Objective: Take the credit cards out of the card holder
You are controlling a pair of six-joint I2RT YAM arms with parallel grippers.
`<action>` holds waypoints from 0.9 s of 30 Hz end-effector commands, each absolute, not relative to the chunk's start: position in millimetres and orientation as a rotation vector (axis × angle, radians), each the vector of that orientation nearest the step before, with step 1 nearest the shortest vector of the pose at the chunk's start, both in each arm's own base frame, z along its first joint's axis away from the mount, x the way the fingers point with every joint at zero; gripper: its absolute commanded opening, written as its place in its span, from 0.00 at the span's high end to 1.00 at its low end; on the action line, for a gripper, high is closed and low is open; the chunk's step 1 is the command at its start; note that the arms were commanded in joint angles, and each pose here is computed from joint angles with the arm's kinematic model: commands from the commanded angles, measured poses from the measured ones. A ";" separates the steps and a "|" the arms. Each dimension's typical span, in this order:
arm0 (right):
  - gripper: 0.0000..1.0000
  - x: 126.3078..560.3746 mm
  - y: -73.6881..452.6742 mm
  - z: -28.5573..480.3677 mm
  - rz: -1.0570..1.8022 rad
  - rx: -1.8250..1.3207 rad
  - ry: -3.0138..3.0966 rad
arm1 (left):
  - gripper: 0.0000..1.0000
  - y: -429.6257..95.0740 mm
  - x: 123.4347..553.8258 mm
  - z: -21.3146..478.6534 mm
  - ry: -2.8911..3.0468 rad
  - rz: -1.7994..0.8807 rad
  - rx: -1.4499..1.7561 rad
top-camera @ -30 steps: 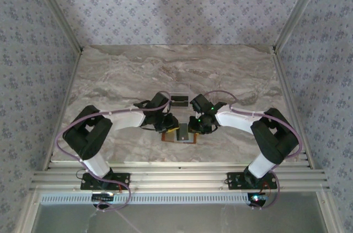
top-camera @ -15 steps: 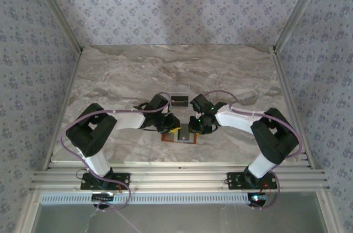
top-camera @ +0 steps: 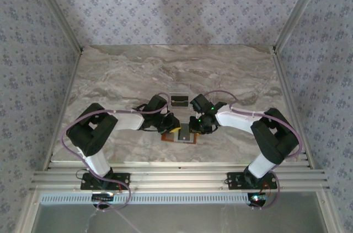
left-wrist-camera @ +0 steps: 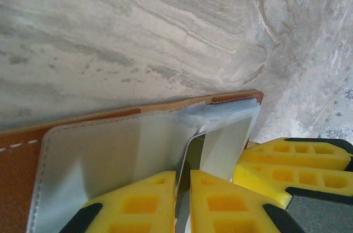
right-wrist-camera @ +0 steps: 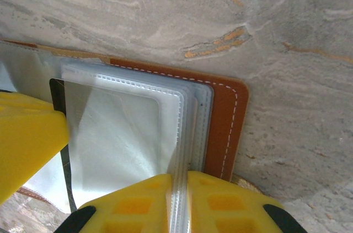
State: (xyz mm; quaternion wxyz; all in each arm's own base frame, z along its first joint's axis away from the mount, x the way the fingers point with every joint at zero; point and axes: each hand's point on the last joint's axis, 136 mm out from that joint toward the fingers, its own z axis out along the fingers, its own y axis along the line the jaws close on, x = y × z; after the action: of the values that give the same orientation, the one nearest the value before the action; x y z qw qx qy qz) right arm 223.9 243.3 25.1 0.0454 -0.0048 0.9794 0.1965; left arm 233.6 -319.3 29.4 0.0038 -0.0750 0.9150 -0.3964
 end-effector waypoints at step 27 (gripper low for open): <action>0.83 211.2 229.0 16.5 0.502 -0.024 3.046 | 0.93 -272.5 233.3 53.6 2.877 -0.923 0.048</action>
State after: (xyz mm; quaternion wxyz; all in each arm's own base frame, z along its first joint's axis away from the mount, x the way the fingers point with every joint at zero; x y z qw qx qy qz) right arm 223.8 242.9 25.2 0.0459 -0.0047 0.9795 0.1963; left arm 234.1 -284.1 43.5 0.0452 -0.0190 0.9407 -0.3357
